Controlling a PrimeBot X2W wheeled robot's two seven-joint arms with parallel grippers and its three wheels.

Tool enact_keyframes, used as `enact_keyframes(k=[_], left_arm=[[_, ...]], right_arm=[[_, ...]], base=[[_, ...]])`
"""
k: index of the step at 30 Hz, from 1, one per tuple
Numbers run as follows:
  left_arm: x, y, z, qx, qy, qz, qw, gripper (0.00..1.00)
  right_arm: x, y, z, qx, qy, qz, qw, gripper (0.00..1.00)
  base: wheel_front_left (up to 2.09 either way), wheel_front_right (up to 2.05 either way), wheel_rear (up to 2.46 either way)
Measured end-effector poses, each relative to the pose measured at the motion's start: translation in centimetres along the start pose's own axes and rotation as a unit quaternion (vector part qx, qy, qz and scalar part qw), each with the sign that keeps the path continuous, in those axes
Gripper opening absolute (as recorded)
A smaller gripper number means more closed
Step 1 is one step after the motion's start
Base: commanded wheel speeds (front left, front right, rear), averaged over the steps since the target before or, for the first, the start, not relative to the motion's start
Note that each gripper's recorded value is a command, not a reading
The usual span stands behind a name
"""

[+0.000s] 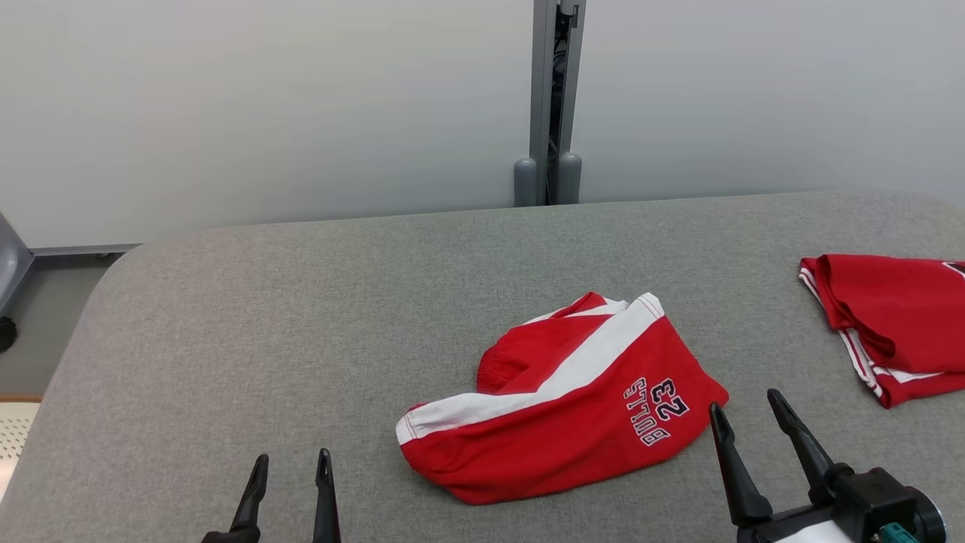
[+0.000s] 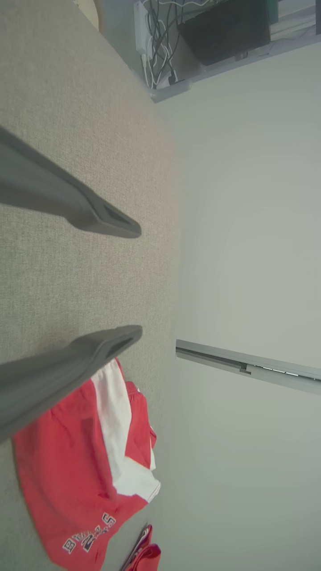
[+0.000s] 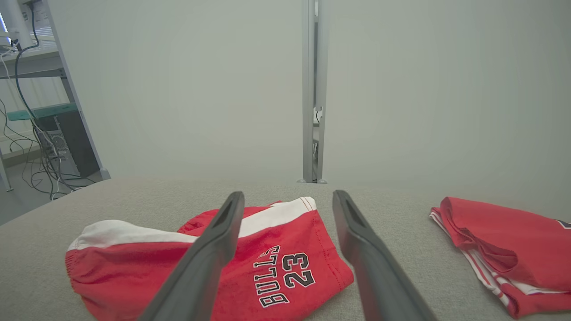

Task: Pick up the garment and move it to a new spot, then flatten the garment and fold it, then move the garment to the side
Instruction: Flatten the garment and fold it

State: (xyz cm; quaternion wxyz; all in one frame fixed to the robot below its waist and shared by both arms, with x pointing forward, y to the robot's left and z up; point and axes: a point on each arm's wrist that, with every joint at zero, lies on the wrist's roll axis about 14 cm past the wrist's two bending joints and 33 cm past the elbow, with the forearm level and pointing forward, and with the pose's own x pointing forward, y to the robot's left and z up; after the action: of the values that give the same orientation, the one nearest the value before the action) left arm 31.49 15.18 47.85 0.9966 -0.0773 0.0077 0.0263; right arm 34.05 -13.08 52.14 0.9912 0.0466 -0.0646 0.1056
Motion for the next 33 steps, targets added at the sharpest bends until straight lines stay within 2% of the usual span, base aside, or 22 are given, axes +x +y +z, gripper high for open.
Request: enact_keyframes(k=[24,28,33], left_arm=[[0.3,-0.8,1.1,0.016,-0.020,-0.010,1.000,1.00],[0.2,-1.9,-0.8,-0.025,0.015,-0.038,0.999,1.00],[1.7,-4.3,-3.4,-0.093,0.096,-0.088,0.987,1.00]], right_arm=[[0.1,0.1,0.0,0.001,-0.001,0.000,1.000,1.00],[0.1,0.2,0.0,0.002,0.000,0.001,1.000,1.00],[0.2,0.5,-0.3,0.004,0.004,0.006,1.000,1.00]], base=[[0.00,0.00,0.00],[0.00,0.00,0.00],[0.00,0.00,0.00]])
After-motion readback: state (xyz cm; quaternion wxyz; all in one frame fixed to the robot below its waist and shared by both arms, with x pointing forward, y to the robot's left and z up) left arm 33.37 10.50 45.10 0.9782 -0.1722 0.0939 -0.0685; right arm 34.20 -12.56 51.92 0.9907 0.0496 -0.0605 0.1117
